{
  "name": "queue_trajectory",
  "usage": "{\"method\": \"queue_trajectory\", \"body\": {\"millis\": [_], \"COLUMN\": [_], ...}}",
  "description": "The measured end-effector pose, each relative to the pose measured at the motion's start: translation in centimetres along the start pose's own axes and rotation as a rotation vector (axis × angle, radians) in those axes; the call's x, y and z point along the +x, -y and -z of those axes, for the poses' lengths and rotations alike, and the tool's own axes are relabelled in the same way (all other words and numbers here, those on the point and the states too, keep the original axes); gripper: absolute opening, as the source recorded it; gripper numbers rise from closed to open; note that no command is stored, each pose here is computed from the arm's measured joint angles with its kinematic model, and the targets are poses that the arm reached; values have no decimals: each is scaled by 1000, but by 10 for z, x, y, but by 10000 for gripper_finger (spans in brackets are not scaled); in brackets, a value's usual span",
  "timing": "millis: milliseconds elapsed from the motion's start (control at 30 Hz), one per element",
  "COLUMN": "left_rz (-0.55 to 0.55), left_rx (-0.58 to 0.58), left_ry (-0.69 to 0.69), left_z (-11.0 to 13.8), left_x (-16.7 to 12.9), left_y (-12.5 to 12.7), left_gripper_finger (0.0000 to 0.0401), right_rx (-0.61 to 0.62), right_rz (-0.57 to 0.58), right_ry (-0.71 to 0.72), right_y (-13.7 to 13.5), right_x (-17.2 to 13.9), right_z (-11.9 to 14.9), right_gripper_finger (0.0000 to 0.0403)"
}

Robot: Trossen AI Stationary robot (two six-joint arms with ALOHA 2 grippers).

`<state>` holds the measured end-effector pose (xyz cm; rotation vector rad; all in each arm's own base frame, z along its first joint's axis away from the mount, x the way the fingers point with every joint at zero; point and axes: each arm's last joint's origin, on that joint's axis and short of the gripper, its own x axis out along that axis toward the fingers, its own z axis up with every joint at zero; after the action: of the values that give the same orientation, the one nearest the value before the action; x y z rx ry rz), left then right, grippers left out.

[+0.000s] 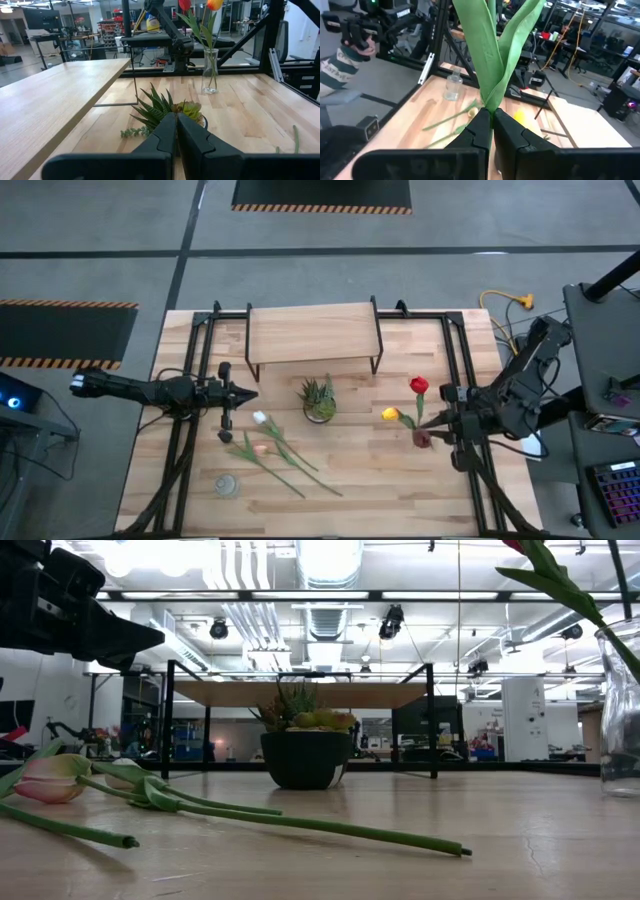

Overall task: Pick and place flowers into a vace then onto a shelf
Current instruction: Put the dark red flower into the right transparent vase

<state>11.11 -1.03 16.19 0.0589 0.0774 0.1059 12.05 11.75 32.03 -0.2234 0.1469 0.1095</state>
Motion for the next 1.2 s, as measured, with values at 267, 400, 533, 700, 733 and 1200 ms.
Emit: {"method": "queue_trajectory", "body": {"millis": [267,400,533,700,733,1200], "left_rz": [0,0,0,0,0,0], "left_rx": [0,0,0,0,0,0], "left_ry": [0,0,0,0,0,0], "left_z": [0,0,0,0,0,0], "left_x": [0,0,0,0,0,0], "left_y": [0,0,0,0,0,0], "left_gripper_finger": [0,0,0,0,0,0], "right_rx": [-16,-7,15,44,53,147], "right_rz": [-2,-1,49,82,82,98], "right_ry": [-39,-60,-84,-112,-116,-169], "right_y": [0,-2,-4,-6,-6,-11], "right_x": [0,1,3,6,6,9], "right_z": [8,17,29,45,48,77], "right_gripper_finger": [9,9,9,9,9,9]}}
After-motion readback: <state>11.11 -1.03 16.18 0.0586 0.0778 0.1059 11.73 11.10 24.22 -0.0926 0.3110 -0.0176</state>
